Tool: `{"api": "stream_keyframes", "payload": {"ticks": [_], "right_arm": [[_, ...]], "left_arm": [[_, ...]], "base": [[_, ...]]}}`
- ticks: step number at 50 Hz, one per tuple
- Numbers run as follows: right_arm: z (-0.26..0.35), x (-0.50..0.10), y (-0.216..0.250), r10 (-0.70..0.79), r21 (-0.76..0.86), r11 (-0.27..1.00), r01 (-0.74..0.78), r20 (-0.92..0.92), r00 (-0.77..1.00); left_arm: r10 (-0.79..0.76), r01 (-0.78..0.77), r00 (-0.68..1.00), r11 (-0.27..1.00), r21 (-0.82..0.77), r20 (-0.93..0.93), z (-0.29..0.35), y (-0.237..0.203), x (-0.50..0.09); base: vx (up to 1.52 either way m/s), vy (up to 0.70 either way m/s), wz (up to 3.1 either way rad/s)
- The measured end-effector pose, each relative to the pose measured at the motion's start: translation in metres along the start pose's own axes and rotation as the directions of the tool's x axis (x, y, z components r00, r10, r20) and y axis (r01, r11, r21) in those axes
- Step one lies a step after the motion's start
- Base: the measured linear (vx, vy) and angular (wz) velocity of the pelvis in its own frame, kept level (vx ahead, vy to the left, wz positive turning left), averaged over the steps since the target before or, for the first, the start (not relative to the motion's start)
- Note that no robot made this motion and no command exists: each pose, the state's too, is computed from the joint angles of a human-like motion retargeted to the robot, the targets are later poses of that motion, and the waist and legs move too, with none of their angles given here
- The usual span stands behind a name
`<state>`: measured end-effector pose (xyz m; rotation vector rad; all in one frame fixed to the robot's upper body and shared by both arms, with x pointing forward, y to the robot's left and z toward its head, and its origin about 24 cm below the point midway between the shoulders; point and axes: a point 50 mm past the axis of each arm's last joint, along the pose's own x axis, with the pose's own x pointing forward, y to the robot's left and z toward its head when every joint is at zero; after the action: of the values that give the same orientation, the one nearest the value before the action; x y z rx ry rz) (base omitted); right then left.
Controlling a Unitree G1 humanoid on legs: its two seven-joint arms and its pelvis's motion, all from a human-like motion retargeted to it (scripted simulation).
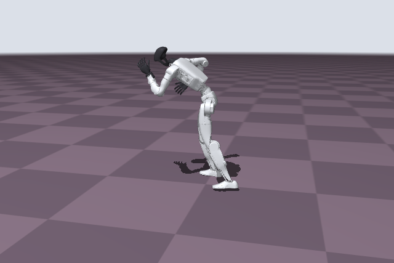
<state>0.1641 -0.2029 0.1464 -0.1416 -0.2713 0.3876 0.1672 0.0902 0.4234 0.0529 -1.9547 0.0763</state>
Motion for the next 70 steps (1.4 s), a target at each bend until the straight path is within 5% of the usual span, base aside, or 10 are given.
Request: {"api": "stream_keyframes", "payload": {"ticks": [7,12,17,23,34,42,47,54,62,70], "right_arm": [[-0.038,0.027,0.009,-0.071,0.033,0.997,0.071,-0.006,0.997],[-0.013,0.11,0.024,-0.182,0.0,0.981,0.191,0.309,0.933],[0.126,0.136,0.044,-0.296,0.299,0.951,0.081,0.797,0.526],[0.181,0.121,0.062,-0.469,0.534,0.827,-0.178,0.828,0.307],[0.081,0.143,0.131,-0.178,0.434,0.887,-0.159,0.638,0.749],[-0.035,0.049,0.057,-0.027,0.131,0.991,0.008,0.142,0.989],[-0.057,0.014,0.032,-0.005,0.086,0.996,0.013,-0.094,0.996],[-0.053,0.046,0.038,-0.021,0.099,0.995,0.019,0.018,1.0],[0.104,0.146,0.051,-0.178,0.164,0.983,0.082,0.74,0.648],[0.184,0.077,0.047,-0.338,0.362,0.92,-0.149,0.927,0.163]], "left_arm": [[-0.004,0.023,0.922,0.999,0.046,-0.386,-0.031,0.006,-0.086],[0.157,0.126,0.359,0.968,0.215,-0.92,-0.005,0.054,-0.276],[0.225,0.332,-0.118,0.927,0.176,-0.967,0.126,0.149,-0.334],[0.235,0.35,-0.344,0.93,0.108,-0.909,0.187,0.202,-0.303],[0.086,0.178,-0.042,0.981,0.078,-0.995,0.07,0.104,-0.342],[-0.041,0.104,0.921,0.984,0.144,-0.388,-0.06,-0.003,-0.079],[-0.021,0.024,0.994,0.999,0.028,-0.105,-0.028,-0.022,-0.001],[-0.02,-0.018,0.955,0.992,-0.127,-0.295,-0.009,-0.022,-0.067],[0.027,0.023,-0.179,0.999,0.023,-0.983,0.082,0.081,-0.358],[0.113,0.352,-0.585,0.928,-0.126,-0.803,0.205,0.222,-0.32]], "base": [[1.06,-0.35,0.55],[1.11,-0.34,-0.65],[1.13,-0.18,-1.27],[1.28,-0.02,-0.72],[1.38,0.18,-0.46],[0.96,0.0,1.01],[1.08,-0.21,0.66],[1.2,-0.38,0.39],[1.18,-0.26,-1.24],[1.23,0.11,-0.84]]}}
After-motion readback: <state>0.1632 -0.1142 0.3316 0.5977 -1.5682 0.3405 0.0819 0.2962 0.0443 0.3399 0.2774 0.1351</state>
